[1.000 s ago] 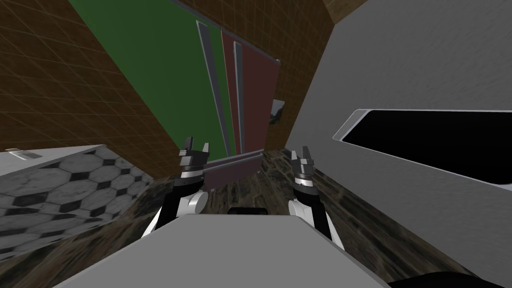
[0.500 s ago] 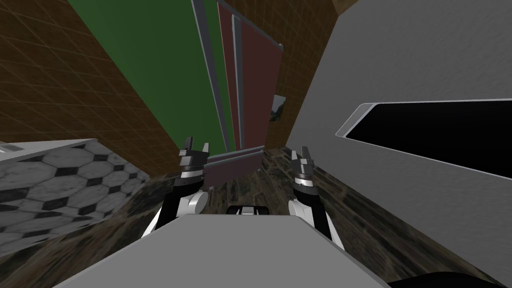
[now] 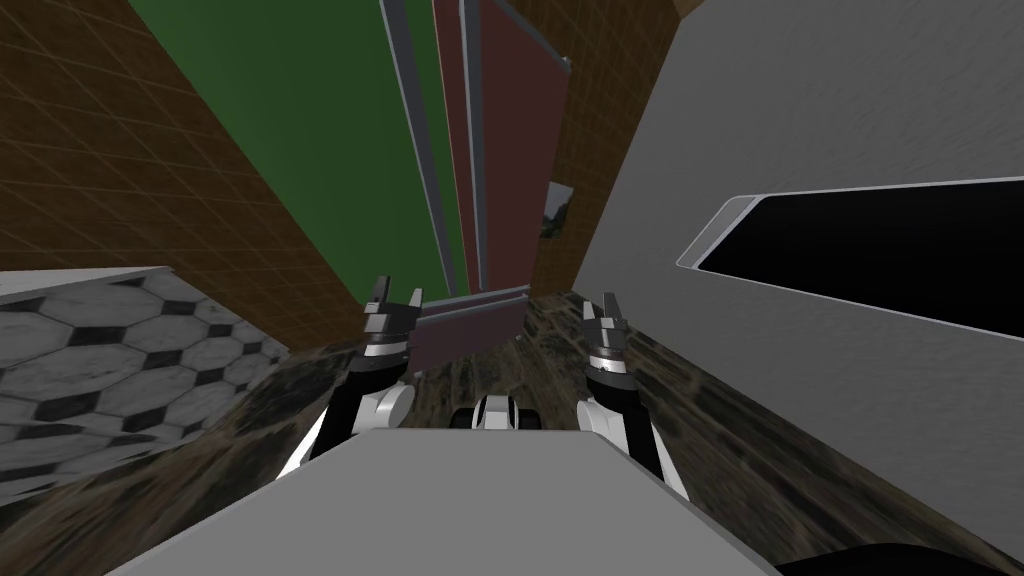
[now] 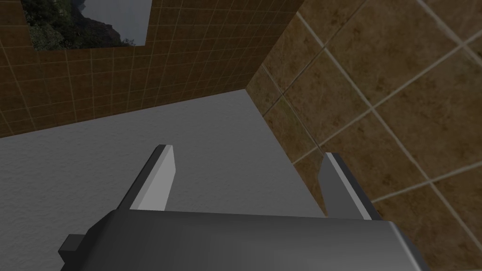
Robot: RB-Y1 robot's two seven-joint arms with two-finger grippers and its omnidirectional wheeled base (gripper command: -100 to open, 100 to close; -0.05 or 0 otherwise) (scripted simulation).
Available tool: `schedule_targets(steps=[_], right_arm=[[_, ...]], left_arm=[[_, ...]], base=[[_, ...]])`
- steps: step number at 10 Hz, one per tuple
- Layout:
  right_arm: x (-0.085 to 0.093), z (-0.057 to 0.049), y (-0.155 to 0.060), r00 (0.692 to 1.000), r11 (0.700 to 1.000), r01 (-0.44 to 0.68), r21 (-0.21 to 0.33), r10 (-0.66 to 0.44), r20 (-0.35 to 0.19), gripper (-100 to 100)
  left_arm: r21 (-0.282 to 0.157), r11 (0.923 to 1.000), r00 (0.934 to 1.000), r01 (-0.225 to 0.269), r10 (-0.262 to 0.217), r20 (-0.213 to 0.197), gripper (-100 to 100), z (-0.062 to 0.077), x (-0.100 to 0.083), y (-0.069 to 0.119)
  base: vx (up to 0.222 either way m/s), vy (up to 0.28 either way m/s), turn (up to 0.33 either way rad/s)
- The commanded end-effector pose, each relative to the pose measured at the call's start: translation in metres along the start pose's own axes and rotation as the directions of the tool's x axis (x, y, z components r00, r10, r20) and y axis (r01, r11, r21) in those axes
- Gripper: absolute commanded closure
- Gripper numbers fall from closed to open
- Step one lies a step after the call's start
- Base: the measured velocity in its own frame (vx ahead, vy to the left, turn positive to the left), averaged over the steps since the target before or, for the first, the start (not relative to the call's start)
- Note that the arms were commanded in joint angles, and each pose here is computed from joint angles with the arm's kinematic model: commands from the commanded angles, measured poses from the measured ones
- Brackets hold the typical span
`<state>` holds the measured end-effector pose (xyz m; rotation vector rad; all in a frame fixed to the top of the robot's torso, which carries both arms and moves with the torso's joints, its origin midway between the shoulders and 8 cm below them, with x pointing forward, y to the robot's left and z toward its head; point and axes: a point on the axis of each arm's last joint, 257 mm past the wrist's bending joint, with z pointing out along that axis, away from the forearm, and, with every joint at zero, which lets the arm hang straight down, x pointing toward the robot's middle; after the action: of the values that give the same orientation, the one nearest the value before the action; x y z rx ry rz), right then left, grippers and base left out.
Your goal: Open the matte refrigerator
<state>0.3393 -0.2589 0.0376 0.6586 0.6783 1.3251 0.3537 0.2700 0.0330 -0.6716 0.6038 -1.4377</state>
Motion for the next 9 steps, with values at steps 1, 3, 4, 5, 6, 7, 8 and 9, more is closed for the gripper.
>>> schedule_targets(steps=[1, 3, 4, 5, 6, 7, 8, 9], right_arm=[[0.0, 0.0, 0.0, 1.0, 1.0, 0.0, 0.0, 0.0, 0.0, 0], [0.0, 0.0, 0.0, 1.0, 1.0, 0.0, 0.0, 0.0, 0.0, 0], [0.0, 0.0, 0.0, 1.0, 1.0, 0.0, 0.0, 0.0, 0.0, 0], [0.0, 0.0, 0.0, 1.0, 1.0, 0.0, 0.0, 0.0, 0.0, 0], [0.0, 0.0, 0.0, 1.0, 1.0, 0.0, 0.0, 0.0, 0.0, 0], [0.0, 0.0, 0.0, 1.0, 1.0, 0.0, 0.0, 0.0, 0.0, 0], [0.0, 0.0, 0.0, 1.0, 1.0, 0.0, 0.0, 0.0, 0.0, 0], [0.0, 0.0, 0.0, 1.0, 1.0, 0.0, 0.0, 0.0, 0.0, 0]], left_arm=[[-0.017, 0.9997, 0.9993, -0.019, 0.018, -0.033, -100, -0.006, 0.001, 0.015], [-0.034, 0.999, 0.9986, -0.03, 0.028, -0.045, -100, -0.013, -0.002, 0.029], [-0.042, 0.9985, 0.9983, -0.034, 0.032, -0.049, -100, -0.016, -0.003, 0.037], [-0.051, 0.998, 0.9981, -0.038, 0.036, -0.05, -100, -0.021, -0.005, 0.045], [-0.06, 0.9973, 0.998, -0.042, 0.039, -0.051, -100, -0.025, -0.008, 0.053], [-0.068, 0.9966, 0.9979, -0.045, 0.042, -0.05, -100, -0.029, -0.01, 0.061], [-0.077, 0.9959, 0.9978, -0.048, 0.045, -0.049, -100, -0.034, -0.012, 0.068], [-0.079, 0.9956, 0.9977, -0.05, 0.047, -0.048, -100, -0.038, -0.014, 0.073]], base=[[0.095, -0.024, -0.01], [0.09, -0.018, -0.013], [0.087, -0.021, -0.014], [0.115, -0.037, -0.013], [0.145, -0.045, -0.012], [0.151, -0.044, -0.016], [0.129, -0.033, -0.012], [0.119, -0.024, -0.013]])
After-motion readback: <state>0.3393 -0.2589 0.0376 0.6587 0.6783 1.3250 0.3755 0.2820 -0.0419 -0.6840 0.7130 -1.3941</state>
